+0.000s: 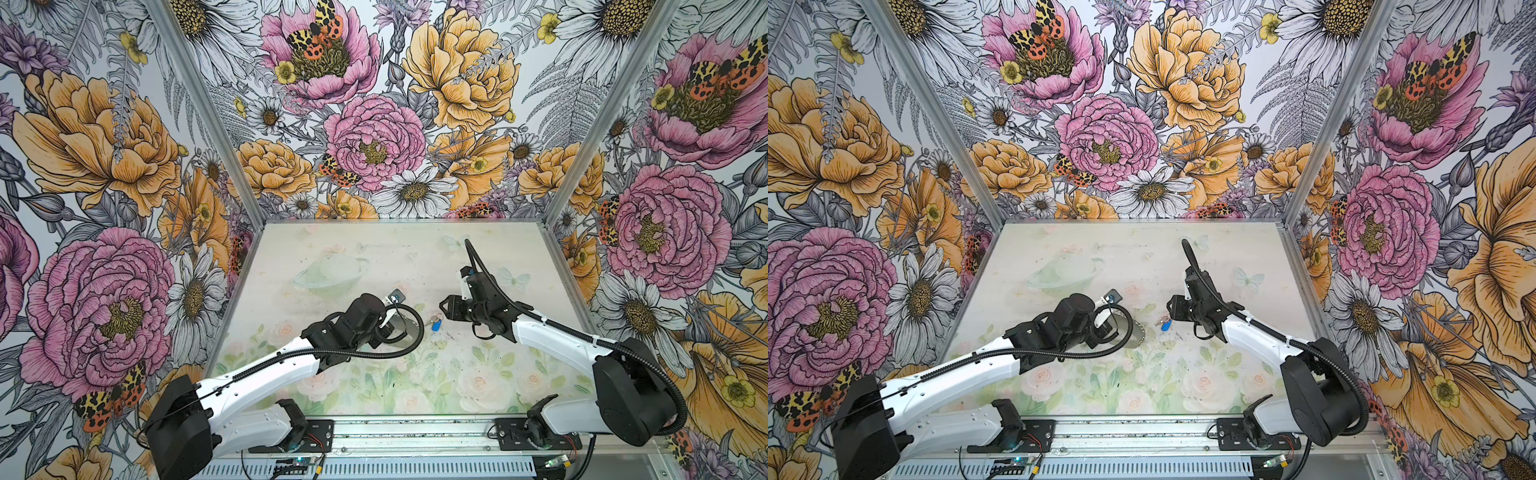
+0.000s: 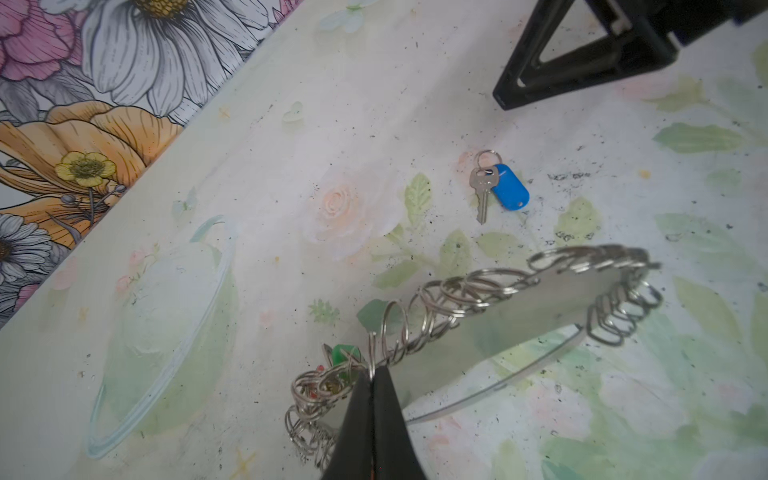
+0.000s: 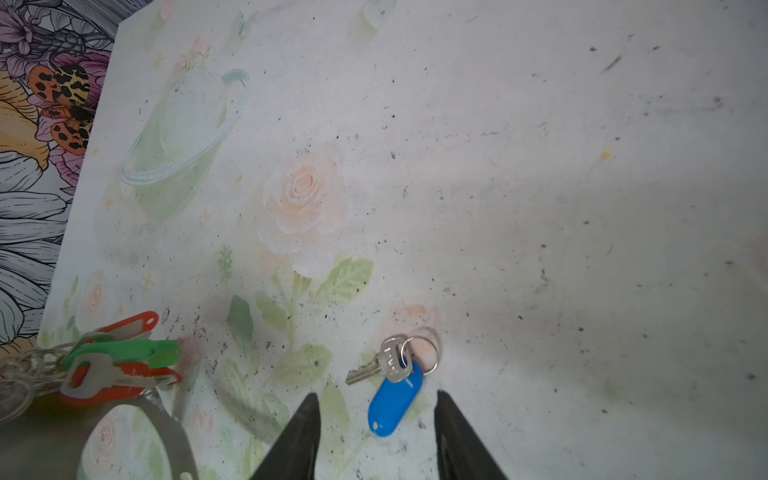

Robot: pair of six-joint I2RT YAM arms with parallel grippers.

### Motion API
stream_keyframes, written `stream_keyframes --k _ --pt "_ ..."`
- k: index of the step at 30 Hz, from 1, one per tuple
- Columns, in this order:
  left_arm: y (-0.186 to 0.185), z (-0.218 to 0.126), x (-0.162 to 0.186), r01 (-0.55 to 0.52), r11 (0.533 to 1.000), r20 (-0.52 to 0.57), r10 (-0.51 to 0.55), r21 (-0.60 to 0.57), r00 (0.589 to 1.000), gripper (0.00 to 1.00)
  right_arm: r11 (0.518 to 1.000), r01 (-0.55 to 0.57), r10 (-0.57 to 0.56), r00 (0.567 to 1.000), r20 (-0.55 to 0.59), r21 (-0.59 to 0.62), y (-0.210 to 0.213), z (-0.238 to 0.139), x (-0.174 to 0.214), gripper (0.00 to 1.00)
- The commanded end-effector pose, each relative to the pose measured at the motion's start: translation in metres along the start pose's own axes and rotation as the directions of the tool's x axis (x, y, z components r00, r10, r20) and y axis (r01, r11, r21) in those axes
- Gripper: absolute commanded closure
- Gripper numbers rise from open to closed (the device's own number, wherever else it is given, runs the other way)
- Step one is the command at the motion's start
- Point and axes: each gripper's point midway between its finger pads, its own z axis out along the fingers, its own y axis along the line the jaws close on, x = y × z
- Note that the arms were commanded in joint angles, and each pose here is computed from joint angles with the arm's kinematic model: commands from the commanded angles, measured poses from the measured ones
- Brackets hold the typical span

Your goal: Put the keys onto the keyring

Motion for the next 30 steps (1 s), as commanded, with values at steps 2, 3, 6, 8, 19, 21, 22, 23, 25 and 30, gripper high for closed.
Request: stream_keyframes --k 2,3,6,8,19,21,22,23,25,30 --pt "-0.039 0.015 -0.015 -0.018 0.988 0.127 -0.001 0.150 0.992 1.00 1.000 -0.009 0.010 0.999 0.048 -0.014 0.004 -0.012 -0.005 0.54" --pt "-0.048 0.017 -0.019 -0.008 0.981 0.169 -0.026 0.194 0.985 1.00 1.000 -0.010 0.011 0.999 0.049 -0.011 0.002 -0.013 -0.004 0.54" --pt "-0.062 0.024 -0.031 0.037 0.962 0.253 -0.109 0.271 0.961 1.00 0.999 -0.013 0.014 1.000 0.026 -0.032 0.005 -0.011 0.003 0.54" --pt "-0.066 0.030 -0.034 0.055 0.954 0.276 -0.140 0.296 0.951 1.00 0.998 0.003 -0.003 1.000 0.001 -0.069 0.014 -0.011 0.009 0.54" --pt "-0.059 0.045 -0.037 0.171 0.909 0.355 -0.314 0.380 0.881 1.00 0.977 0.095 -0.104 0.994 -0.041 -0.189 0.069 -0.025 0.054 0.55" --pt "-0.058 0.048 -0.035 0.189 0.903 0.360 -0.336 0.387 0.870 1.00 0.976 0.096 -0.105 0.994 -0.038 -0.194 0.071 -0.027 0.057 0.56" --pt "-0.057 0.049 -0.033 0.199 0.899 0.360 -0.347 0.390 0.866 1.00 0.976 0.097 -0.107 0.994 -0.039 -0.194 0.072 -0.027 0.058 0.57" --pt "-0.056 0.051 -0.033 0.208 0.896 0.363 -0.359 0.393 0.860 1.00 0.977 0.096 -0.106 0.994 -0.040 -0.191 0.072 -0.026 0.059 0.57" --pt "-0.055 0.052 -0.032 0.223 0.889 0.370 -0.380 0.401 0.848 1.00 0.979 0.092 -0.102 0.994 -0.044 -0.182 0.070 -0.025 0.061 0.58" --pt "-0.054 0.054 -0.025 0.237 0.890 0.373 -0.388 0.390 0.843 1.00 0.985 0.105 -0.102 0.994 0.027 -0.137 0.062 -0.035 0.045 0.60"
